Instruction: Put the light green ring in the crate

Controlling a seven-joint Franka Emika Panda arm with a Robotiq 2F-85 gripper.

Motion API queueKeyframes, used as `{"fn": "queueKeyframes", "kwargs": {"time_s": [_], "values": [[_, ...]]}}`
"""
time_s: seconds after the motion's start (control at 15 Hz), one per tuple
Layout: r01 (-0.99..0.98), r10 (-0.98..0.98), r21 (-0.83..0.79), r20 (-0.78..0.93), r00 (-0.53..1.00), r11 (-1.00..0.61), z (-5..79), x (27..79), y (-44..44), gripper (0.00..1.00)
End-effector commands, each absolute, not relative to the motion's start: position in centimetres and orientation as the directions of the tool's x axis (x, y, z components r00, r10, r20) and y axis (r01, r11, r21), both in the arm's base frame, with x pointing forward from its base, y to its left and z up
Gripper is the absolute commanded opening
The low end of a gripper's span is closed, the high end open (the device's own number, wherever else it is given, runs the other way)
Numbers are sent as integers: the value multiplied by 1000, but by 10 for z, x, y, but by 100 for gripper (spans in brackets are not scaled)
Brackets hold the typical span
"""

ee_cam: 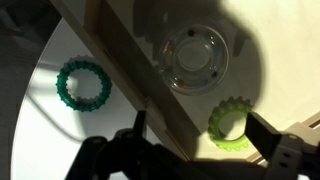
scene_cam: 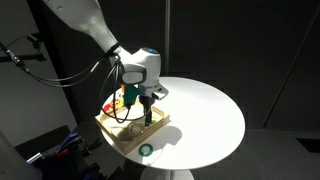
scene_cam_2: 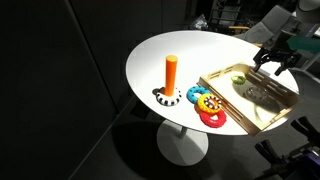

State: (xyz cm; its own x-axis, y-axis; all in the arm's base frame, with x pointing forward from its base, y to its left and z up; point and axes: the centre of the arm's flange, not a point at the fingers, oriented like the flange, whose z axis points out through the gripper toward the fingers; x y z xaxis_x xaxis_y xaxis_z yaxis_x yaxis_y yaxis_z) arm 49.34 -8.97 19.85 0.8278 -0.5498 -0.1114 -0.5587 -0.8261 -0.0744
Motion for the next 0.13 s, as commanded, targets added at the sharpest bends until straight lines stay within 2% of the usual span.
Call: {"fn": "queueKeyframes", "kwargs": {"time_s": [0.0, 0.07], "values": [[-554, -545, -72, -118, 830, -829, 202, 493, -90, 100], [-551, -542, -71, -121, 832, -831, 205, 492, -91, 100]]}}
